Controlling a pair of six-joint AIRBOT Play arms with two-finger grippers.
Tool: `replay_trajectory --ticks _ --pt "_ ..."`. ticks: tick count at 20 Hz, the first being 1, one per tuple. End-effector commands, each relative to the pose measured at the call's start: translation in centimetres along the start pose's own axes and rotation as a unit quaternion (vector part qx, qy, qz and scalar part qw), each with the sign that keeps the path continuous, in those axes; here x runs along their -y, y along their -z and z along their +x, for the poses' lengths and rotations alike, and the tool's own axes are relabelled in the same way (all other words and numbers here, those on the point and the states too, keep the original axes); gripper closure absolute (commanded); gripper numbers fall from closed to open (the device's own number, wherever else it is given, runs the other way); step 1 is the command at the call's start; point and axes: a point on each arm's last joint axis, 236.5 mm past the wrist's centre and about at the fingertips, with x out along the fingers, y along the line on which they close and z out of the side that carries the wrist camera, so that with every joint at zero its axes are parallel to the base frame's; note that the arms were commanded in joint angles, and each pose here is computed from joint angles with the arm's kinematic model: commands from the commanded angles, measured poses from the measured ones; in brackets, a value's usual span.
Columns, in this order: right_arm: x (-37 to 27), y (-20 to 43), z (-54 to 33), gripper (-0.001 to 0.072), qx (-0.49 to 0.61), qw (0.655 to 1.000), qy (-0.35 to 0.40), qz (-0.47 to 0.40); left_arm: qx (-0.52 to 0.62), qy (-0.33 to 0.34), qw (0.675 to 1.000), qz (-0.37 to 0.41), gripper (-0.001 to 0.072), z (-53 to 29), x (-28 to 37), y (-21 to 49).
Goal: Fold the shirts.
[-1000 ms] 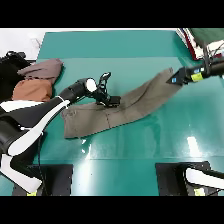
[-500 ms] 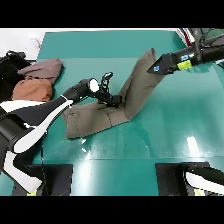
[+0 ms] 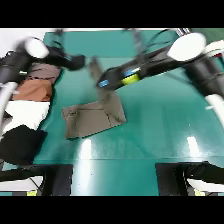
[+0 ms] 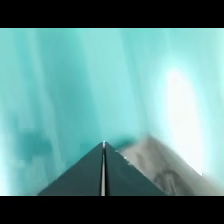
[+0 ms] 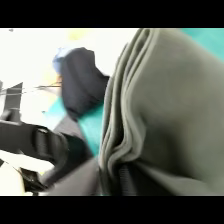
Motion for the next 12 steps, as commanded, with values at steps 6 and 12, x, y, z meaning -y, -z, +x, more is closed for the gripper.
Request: replay_trajectory --ticks 6,12 --pt "-1.5 3.9 11.8 0.0329 -0.031 0.998 -0.019 -0.052 0.100 -0.076 0.992 0.003 0.0678 -12.8 -4.8 -4.3" --pt "18.0 9.1 0.1 0.0321 -0.100 0.972 0.206 0.056 0.085 -0.055 0.995 0.005 0.0678 -12.4 -3.9 -3.5"
